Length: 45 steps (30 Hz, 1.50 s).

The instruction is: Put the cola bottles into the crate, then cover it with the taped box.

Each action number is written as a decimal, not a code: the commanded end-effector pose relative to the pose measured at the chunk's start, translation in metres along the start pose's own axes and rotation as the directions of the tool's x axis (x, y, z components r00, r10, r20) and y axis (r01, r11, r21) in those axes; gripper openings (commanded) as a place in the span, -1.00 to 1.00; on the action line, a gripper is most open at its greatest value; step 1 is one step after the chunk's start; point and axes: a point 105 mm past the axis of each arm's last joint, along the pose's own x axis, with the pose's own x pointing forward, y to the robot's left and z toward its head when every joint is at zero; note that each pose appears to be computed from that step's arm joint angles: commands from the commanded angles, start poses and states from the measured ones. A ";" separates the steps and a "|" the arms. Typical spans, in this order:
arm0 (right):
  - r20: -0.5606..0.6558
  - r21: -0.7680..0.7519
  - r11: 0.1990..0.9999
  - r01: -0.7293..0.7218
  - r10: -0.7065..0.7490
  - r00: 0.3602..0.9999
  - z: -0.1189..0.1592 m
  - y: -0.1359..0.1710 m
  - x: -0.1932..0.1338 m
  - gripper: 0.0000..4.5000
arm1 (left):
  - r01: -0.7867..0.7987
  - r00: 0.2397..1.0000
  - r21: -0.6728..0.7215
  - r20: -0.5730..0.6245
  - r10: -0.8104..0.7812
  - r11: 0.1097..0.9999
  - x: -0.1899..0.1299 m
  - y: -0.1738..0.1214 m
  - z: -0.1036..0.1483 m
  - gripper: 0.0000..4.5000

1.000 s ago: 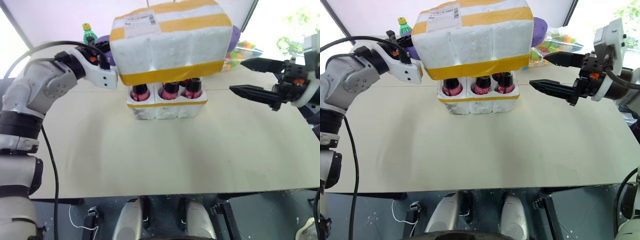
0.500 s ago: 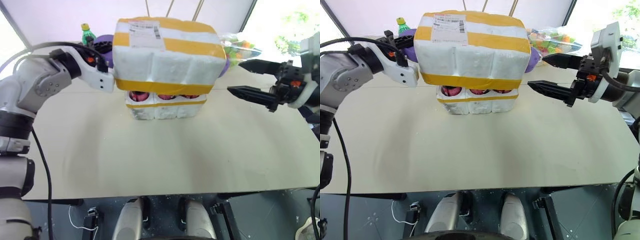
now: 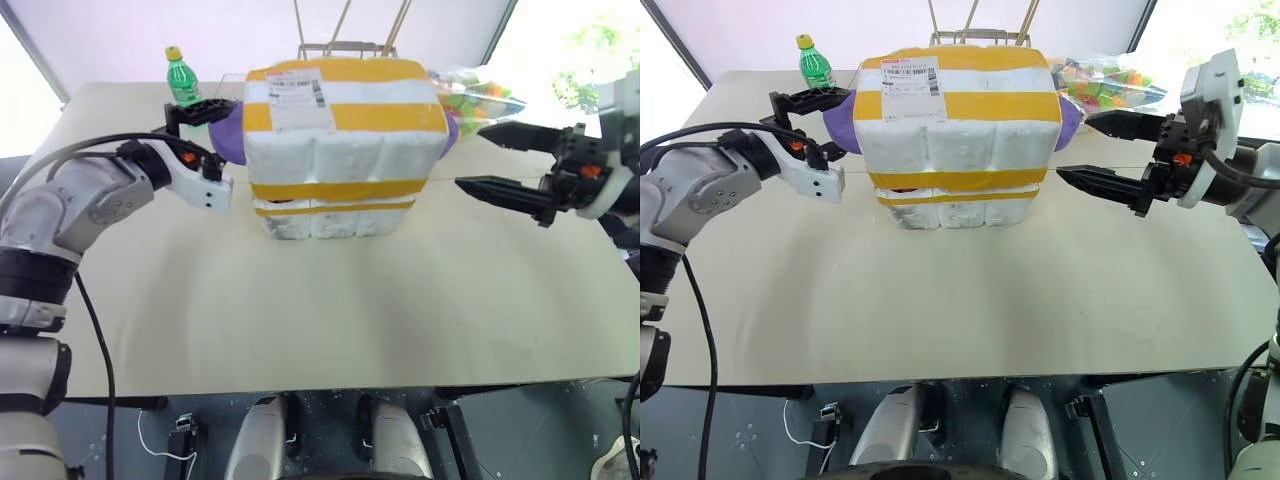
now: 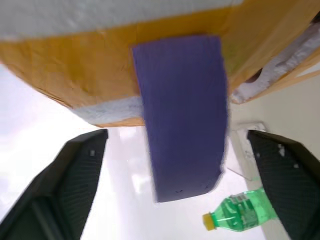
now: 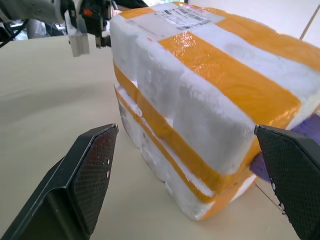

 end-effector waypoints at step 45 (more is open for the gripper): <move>0.283 -0.011 0.992 -0.122 0.120 0.952 0.077 -0.024 0.059 1.00 | 0.337 0.922 -0.902 0.374 -0.097 -0.272 -0.110 0.008 -0.001 0.98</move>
